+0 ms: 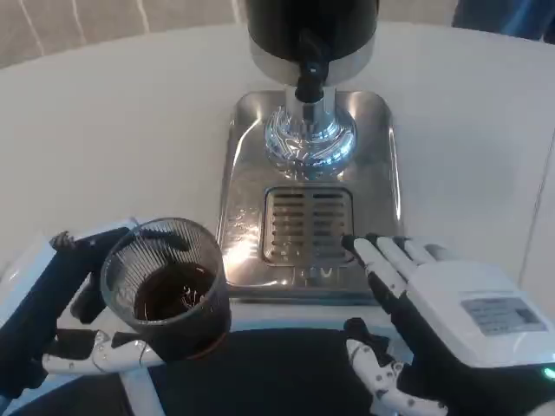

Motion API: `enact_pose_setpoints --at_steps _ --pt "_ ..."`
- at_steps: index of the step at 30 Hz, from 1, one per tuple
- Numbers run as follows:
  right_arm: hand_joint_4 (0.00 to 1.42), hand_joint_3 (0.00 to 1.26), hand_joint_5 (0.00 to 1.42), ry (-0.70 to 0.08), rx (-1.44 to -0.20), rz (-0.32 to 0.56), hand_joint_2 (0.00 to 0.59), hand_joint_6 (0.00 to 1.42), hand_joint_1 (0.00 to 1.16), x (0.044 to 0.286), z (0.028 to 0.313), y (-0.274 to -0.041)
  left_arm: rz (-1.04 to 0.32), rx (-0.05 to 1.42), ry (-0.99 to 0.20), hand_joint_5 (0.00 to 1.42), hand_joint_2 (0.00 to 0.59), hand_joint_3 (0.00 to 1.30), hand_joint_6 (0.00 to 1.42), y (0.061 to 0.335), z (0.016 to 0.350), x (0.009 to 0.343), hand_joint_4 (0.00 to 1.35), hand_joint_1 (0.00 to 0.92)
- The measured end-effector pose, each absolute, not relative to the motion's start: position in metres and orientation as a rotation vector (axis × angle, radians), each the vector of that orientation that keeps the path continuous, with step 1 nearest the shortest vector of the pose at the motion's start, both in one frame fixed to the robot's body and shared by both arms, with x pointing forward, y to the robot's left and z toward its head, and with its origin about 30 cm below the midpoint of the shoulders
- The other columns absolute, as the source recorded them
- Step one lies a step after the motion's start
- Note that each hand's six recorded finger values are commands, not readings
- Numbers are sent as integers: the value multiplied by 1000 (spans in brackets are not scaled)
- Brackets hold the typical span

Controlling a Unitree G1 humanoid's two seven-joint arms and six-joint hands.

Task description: Grasp the cup under the faucet to collect the drink, then remove the cup.

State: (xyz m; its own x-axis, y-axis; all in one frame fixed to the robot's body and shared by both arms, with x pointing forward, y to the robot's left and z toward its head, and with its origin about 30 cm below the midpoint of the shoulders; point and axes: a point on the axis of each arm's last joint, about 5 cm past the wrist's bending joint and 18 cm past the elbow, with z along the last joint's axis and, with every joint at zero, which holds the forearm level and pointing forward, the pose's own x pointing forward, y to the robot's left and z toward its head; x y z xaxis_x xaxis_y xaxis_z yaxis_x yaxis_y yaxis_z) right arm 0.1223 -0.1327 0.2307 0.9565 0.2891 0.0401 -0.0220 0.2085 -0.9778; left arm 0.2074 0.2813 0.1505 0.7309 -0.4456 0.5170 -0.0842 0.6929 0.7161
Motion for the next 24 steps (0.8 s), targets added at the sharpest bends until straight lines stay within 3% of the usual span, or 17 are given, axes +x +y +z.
enact_pose_setpoints --at_steps 24 --pt "0 0 0 -214 -1347 237 586 0 164 119 228 -129 -237 778 -761 1403 72 987 1424 274 153 215 1148 560"
